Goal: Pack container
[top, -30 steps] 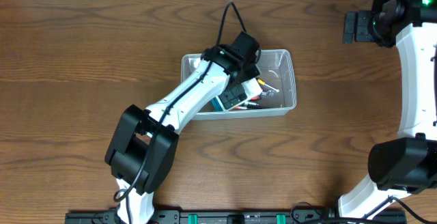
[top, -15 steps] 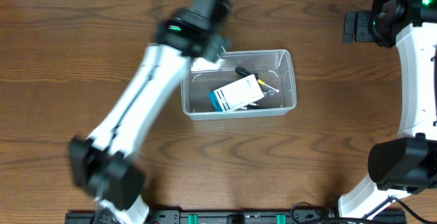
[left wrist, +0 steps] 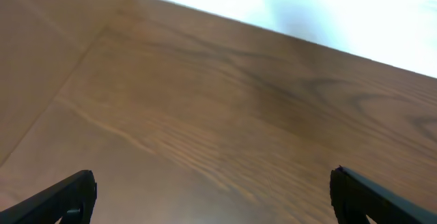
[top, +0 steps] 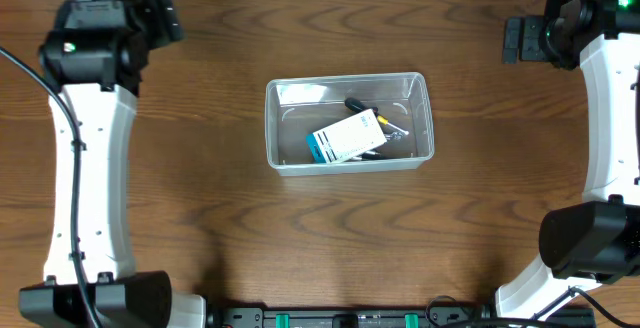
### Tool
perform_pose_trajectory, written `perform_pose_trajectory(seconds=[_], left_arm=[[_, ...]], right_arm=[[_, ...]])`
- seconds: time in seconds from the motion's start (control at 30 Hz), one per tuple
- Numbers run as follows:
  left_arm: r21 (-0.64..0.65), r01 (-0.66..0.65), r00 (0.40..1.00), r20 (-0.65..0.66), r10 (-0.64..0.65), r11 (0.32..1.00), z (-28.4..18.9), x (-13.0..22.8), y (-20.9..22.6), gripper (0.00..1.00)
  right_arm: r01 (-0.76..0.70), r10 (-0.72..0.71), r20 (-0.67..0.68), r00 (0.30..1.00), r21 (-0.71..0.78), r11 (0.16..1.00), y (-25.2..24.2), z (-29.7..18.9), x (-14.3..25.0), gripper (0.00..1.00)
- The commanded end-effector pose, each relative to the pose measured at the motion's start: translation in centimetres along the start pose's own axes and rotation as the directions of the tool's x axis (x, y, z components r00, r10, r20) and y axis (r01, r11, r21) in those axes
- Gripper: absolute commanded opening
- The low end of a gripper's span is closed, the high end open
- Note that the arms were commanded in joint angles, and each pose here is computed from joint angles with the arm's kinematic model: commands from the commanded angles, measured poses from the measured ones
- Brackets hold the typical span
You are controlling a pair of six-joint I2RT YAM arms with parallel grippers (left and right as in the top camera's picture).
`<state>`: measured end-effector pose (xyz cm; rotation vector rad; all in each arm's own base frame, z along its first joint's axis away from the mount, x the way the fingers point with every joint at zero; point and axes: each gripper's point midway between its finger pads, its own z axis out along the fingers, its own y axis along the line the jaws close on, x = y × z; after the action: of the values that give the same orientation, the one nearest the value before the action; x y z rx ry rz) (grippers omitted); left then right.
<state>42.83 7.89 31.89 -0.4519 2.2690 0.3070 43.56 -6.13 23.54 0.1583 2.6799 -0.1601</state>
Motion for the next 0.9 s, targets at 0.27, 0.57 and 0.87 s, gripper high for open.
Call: perform_pose_trajectory(seconds=[0.27,0.57,0.87], left_arm=[[-0.061,0.062,0.998,-0.007,-0.062,0.996,0.8,-0.1,2.9,0.98],[-0.061,0.062,0.998,-0.007,-0.062,0.996,0.8,-0.1,2.9,0.98],[-0.061,0.062,0.998,-0.007,-0.062,0.996,0.8,-0.1,2.9,0.98]], right_arm=[[-0.014,0.014,-0.004,1.000,0.000,1.000,0.0,0.2,0.0,0.99],[-0.002,0.003,0.049,0.999,-0.009,1.000,0.6,-2.1,-0.3,0.99],[0.085,-0.049,0.390,0.920,-0.075,0.994,3.8,-17.4,0.5,0.99]])
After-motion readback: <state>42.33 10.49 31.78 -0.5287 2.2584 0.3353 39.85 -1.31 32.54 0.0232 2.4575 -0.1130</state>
